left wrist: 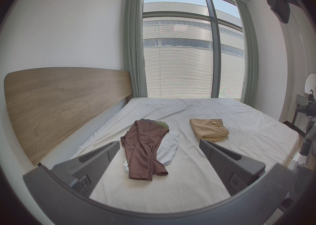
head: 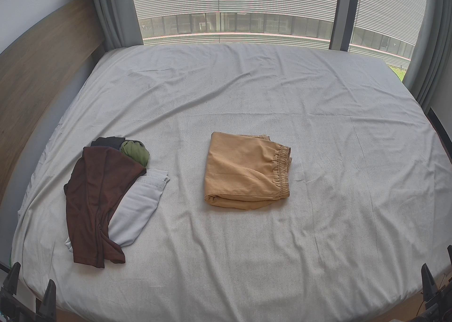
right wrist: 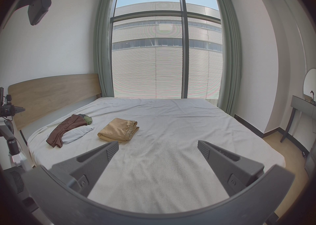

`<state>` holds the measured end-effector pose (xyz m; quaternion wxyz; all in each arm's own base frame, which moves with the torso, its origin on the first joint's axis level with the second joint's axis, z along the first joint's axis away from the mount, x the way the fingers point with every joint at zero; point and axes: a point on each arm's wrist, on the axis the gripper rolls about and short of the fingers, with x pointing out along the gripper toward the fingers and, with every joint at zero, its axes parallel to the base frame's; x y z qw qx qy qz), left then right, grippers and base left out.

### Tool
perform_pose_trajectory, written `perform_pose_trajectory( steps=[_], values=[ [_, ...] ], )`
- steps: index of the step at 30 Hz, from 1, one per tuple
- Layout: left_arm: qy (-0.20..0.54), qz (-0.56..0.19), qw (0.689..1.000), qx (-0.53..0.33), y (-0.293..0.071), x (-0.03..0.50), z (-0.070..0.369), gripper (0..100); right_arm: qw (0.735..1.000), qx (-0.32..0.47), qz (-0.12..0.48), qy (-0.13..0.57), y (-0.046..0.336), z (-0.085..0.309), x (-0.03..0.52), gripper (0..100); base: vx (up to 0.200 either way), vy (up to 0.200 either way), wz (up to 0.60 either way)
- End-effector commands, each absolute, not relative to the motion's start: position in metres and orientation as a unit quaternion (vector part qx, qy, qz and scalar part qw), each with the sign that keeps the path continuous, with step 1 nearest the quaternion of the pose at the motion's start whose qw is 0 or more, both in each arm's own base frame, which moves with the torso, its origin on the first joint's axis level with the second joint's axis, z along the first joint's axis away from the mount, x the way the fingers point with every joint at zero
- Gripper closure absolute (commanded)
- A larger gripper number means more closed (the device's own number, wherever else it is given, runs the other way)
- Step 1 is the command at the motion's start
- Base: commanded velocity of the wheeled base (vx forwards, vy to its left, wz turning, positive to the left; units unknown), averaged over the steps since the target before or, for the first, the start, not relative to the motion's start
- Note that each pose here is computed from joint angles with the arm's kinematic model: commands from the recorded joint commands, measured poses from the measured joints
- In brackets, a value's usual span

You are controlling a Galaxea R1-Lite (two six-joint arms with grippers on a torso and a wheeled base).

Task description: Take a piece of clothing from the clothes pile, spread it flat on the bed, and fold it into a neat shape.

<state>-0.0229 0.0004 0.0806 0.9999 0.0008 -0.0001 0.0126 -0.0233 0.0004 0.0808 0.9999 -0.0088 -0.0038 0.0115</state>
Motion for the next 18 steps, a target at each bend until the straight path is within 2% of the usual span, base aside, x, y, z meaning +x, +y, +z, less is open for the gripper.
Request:
perform_pose_trajectory(
  steps=[1, 18],
  values=[
    [0.003, 0.013, 1.0, 0.001, 0.0004, -0.0225, 0.0754, 0, 1.0, -0.008, 0.012, 0.002, 0.0003, 0.0758, -0.0223, 0, 0.0, 0.0, 0.0],
    [0.003, 0.012, 1.0, 0.002, 0.0004, -0.0225, 0.0754, 0, 1.0, 0.001, 0.008, 0.003, 0.0003, 0.0758, -0.0222, 0, 0.0, 0.0, 0.0]
  ],
)
